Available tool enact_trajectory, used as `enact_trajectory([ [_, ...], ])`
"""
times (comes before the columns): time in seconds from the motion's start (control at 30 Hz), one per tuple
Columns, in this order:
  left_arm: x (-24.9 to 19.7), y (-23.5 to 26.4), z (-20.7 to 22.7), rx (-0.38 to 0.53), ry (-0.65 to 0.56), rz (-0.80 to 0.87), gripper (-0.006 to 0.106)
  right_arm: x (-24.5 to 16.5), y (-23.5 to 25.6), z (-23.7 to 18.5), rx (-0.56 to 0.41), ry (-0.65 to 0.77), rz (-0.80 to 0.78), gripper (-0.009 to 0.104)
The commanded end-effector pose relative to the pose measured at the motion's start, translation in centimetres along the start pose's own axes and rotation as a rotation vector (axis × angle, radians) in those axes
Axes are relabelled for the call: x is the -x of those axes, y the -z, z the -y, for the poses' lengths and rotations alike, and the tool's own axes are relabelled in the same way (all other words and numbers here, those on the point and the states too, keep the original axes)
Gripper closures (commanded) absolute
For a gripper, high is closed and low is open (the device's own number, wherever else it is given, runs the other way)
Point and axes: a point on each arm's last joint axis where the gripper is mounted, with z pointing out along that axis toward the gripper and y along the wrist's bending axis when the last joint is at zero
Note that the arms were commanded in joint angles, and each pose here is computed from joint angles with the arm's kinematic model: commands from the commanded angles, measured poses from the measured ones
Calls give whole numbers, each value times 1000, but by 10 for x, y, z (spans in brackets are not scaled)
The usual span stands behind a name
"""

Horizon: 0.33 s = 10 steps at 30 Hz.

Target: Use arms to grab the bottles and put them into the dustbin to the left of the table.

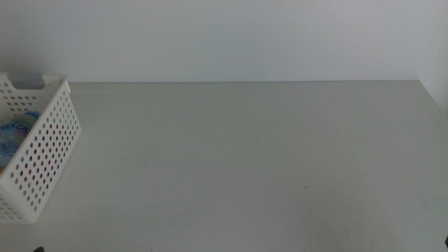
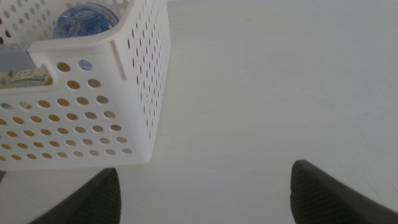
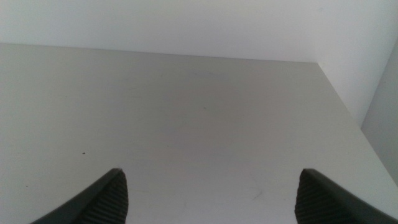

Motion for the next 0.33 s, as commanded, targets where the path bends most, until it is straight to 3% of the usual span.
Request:
enact_trajectory([
  [0.0,7,2,-1,7,28,102,7,11,3,0,-7,21,102,22],
  [0.3,7,2,1,-28,18,103,7,11,3,0,-7,21,102,22],
])
